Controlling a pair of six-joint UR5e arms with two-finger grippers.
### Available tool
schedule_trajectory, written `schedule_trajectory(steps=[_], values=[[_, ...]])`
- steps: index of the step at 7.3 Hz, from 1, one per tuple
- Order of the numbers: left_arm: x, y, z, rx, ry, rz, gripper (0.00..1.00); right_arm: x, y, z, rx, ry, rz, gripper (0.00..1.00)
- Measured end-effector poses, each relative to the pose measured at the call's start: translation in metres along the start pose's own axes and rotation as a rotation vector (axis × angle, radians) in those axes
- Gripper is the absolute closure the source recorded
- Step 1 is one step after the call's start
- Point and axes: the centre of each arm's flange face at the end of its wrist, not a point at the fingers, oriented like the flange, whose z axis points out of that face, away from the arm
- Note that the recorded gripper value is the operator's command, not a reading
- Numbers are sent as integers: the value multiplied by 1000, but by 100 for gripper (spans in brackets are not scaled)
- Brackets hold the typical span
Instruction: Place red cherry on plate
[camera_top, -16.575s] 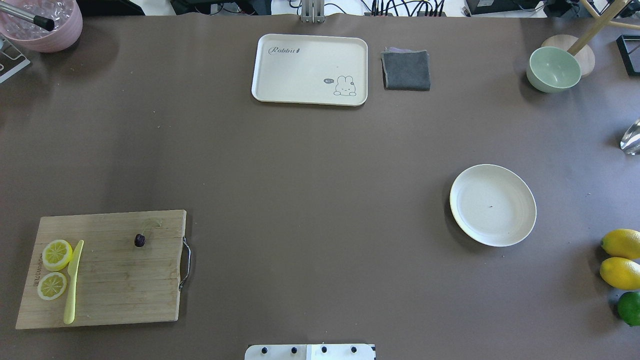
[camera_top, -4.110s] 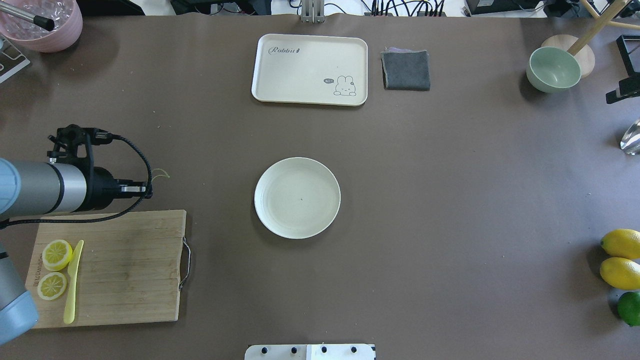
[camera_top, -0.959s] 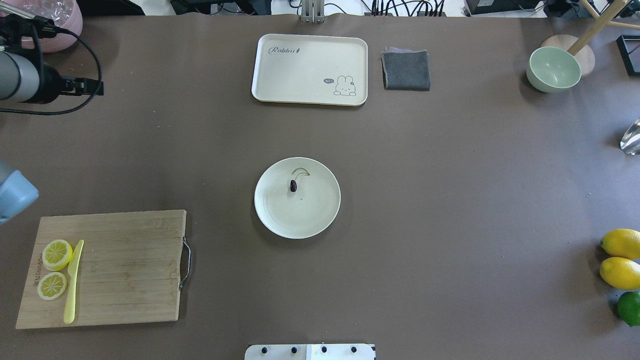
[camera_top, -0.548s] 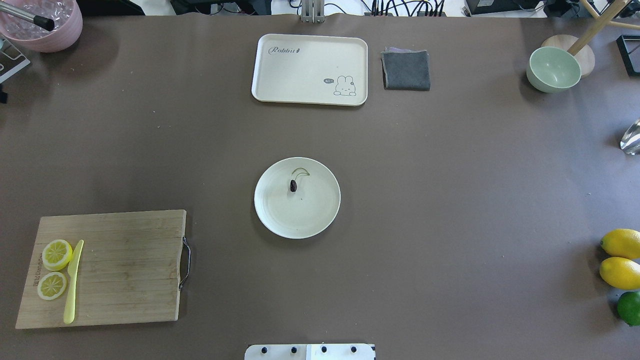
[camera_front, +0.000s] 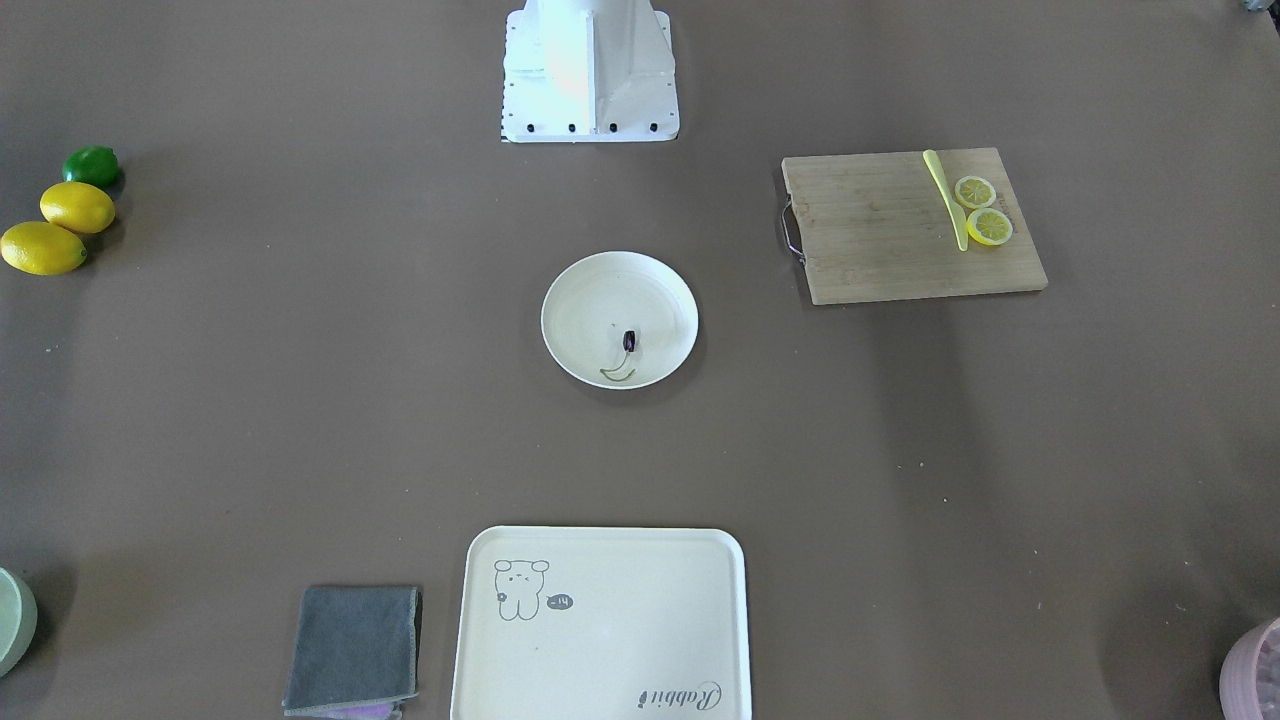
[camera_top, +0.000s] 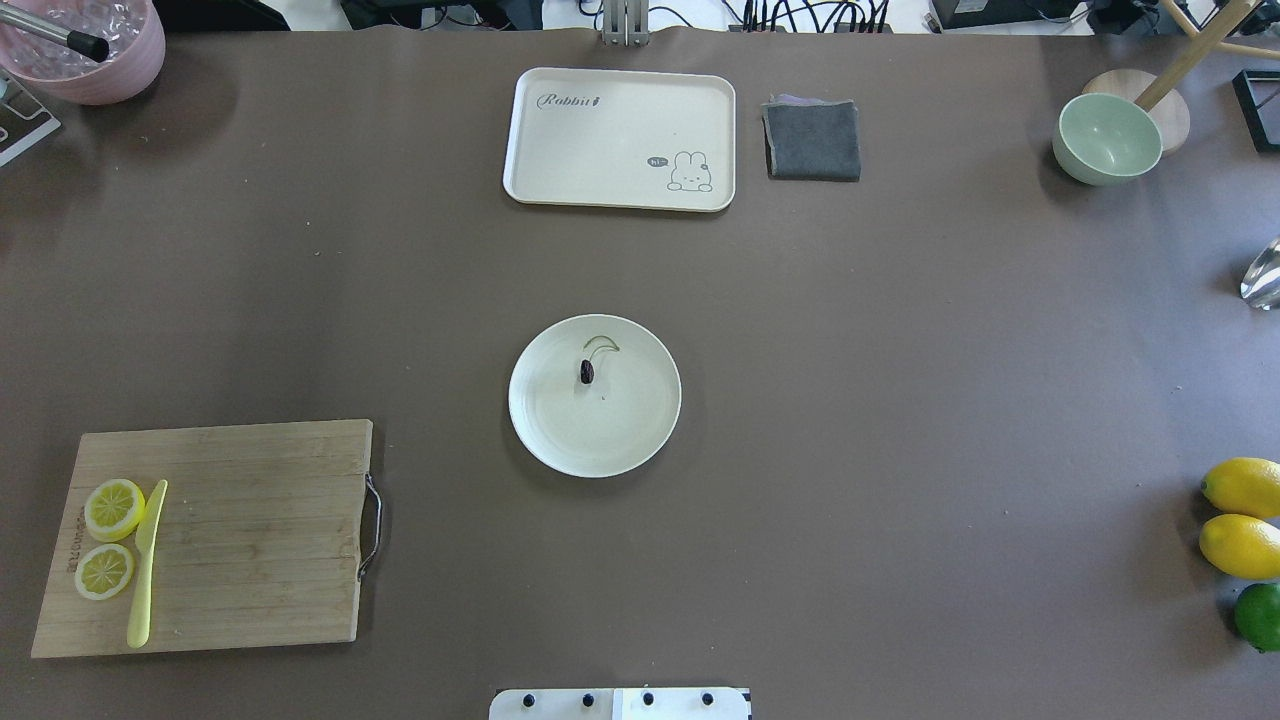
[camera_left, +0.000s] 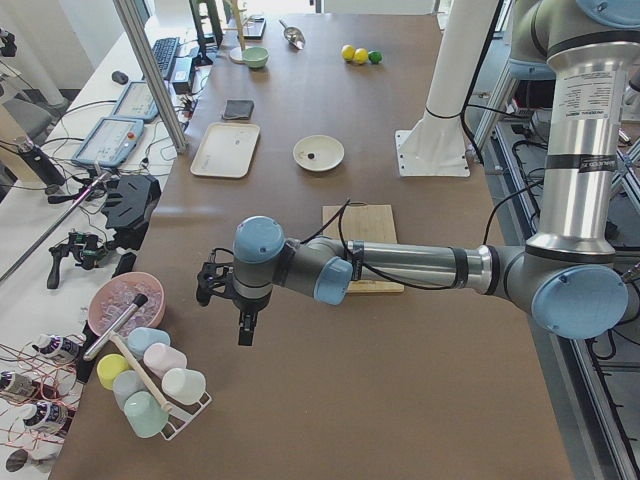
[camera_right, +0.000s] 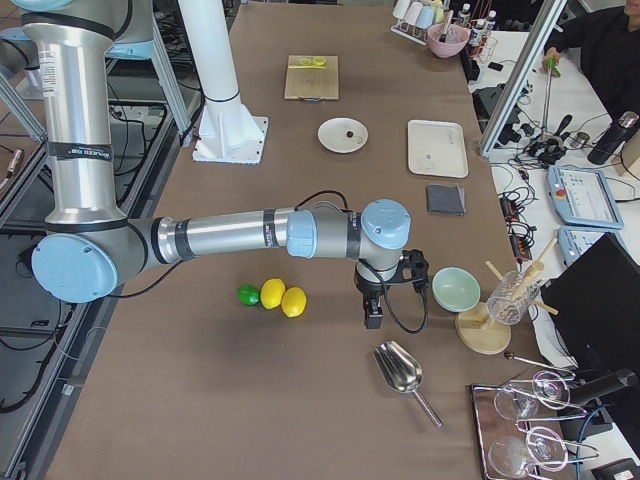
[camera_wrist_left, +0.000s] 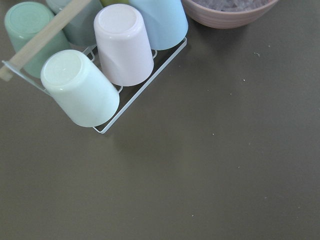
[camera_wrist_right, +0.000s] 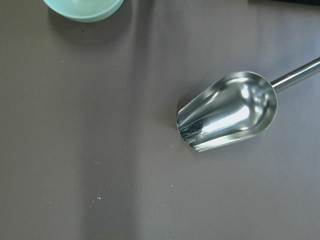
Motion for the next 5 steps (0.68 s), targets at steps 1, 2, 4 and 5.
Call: schedule_trajectory(steps=[1,2,4,5], values=[[-5,2,-1,0,8,-8,2,0,0,0,1,1,-2,0],[-8,2,-2,0,11,-12,2,0,0,0,2,2,-3,0],[-12,8,0,-5,11,-17,2,-1,0,-3,7,4,-7,0],[-13,11,1,-7,11,-20,2,-3,0,-5,12,6,-11,0]])
